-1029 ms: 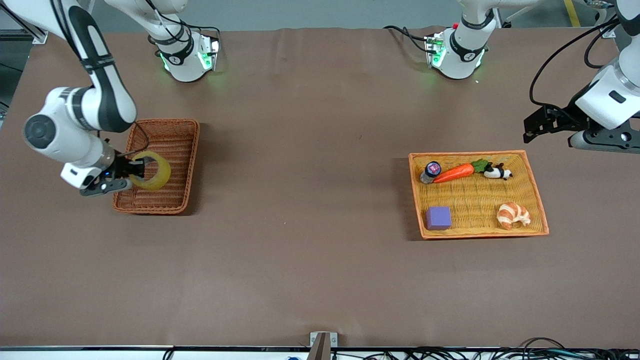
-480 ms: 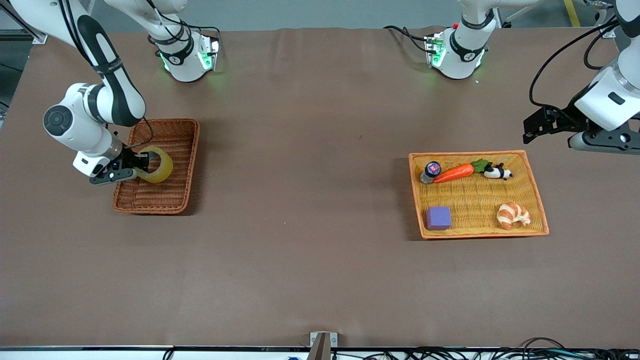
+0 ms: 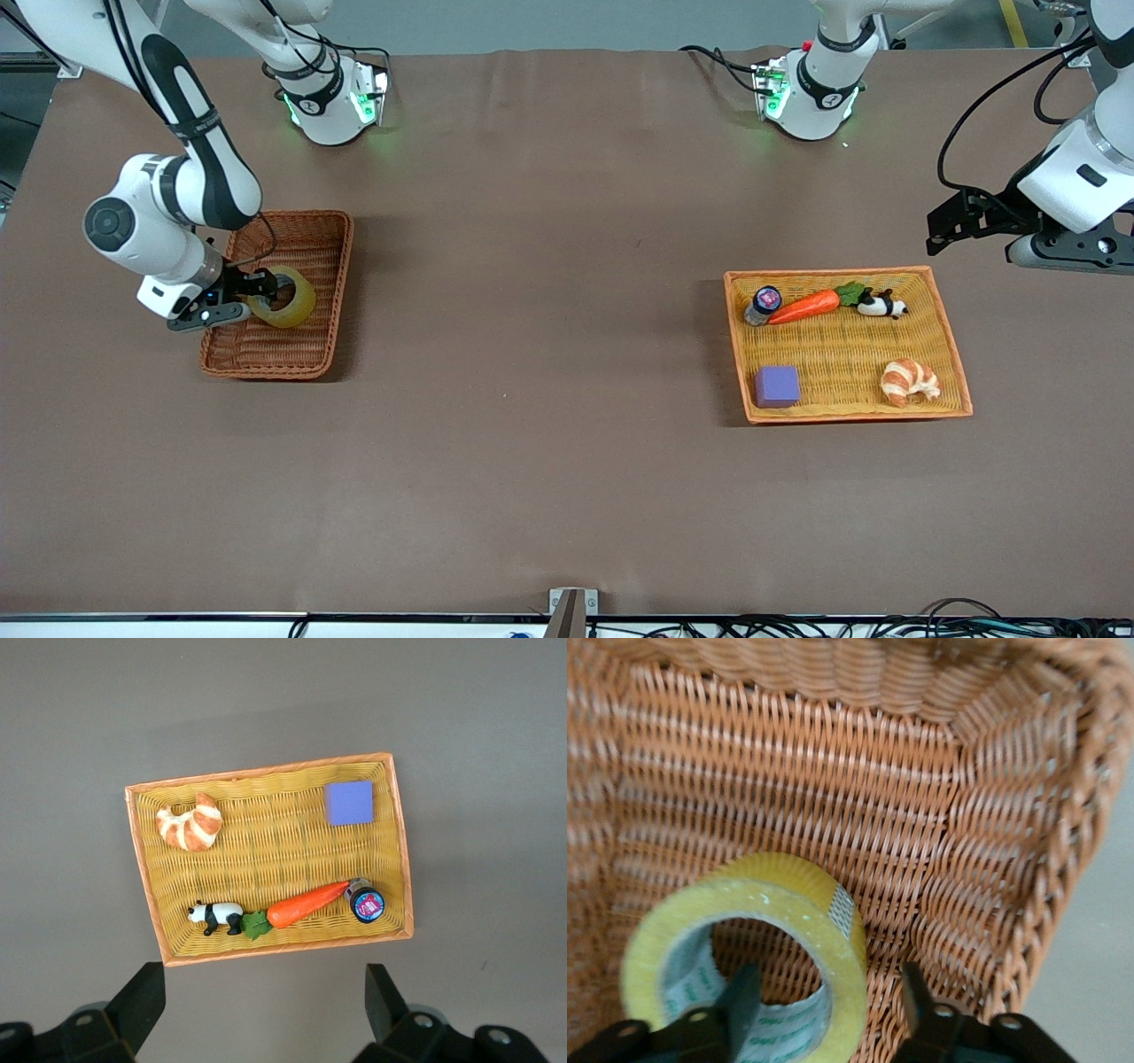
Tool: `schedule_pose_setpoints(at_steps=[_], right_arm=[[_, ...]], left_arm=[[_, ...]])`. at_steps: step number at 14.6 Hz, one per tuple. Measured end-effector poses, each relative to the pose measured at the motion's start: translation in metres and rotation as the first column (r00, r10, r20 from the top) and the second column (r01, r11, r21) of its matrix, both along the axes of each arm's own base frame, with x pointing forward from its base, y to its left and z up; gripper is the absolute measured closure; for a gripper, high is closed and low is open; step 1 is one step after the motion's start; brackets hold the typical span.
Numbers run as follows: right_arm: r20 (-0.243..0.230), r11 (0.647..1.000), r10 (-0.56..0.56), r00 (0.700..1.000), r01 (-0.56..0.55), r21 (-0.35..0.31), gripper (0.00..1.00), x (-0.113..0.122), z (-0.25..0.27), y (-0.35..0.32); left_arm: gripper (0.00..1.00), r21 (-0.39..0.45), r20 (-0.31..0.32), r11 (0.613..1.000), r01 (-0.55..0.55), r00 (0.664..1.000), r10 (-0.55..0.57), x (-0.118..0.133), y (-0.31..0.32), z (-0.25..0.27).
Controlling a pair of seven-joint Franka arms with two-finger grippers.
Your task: Move tape to another basket
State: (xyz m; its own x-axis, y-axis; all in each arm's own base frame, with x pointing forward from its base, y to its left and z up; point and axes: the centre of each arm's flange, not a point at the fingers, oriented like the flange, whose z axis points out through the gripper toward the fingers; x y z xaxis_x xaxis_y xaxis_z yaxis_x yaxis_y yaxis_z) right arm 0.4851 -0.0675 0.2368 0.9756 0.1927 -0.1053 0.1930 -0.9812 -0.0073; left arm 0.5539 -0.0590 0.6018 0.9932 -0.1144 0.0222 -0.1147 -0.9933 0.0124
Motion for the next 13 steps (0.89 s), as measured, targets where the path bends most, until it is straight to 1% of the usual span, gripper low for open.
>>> schedule_pose_setpoints(at_steps=[1, 2, 4, 6, 7, 10, 13], right_arm=[[-0.001, 0.999, -0.036, 0.999, 0.036, -0.004, 0.1, 0.013, 0.02, 0.006], [0.001, 0.997, -0.076, 0.997, 0.076, -0.01, 0.01, 0.029, 0.046, 0.012], [0.012, 0.99, -0.138, 0.99, 0.138, -0.02, 0.0, 0.057, 0.107, 0.022], [0.042, 0.988, -0.152, 0.988, 0.153, -0.022, 0.0, 0.081, 0.175, 0.027], [0.05, 0.988, -0.154, 0.987, 0.156, -0.023, 0.0, 0.089, 0.209, 0.029], [0.041, 0.986, -0.163, 0.986, 0.164, -0.025, 0.0, 0.095, 0.291, 0.029], [0.017, 0.986, -0.166, 0.986, 0.166, -0.019, 0.0, 0.089, 0.341, 0.032]], left_arm=[[0.0, 0.0, 0.0, 1.0, 0.0, 1.0, 0.0, 0.0, 0.0, 0.0], [0.0, 0.0, 0.0, 1.0, 0.0, 1.0, 0.0, 0.0, 0.0, 0.0], [0.0, 0.0, 0.0, 1.0, 0.0, 1.0, 0.0, 0.0, 0.0, 0.0], [0.0, 0.0, -0.001, 1.0, 0.001, 1.0, -0.001, 0.0, 0.0, 0.0], [0.0, 0.0, -0.001, 1.0, 0.001, 1.0, -0.001, 0.0, -0.001, -0.001], [0.0, 0.0, -0.005, 1.0, 0.002, 1.0, -0.002, 0.002, -0.001, -0.003], [0.0, 0.001, -0.009, 1.0, 0.002, 1.0, -0.002, 0.003, -0.001, -0.006]])
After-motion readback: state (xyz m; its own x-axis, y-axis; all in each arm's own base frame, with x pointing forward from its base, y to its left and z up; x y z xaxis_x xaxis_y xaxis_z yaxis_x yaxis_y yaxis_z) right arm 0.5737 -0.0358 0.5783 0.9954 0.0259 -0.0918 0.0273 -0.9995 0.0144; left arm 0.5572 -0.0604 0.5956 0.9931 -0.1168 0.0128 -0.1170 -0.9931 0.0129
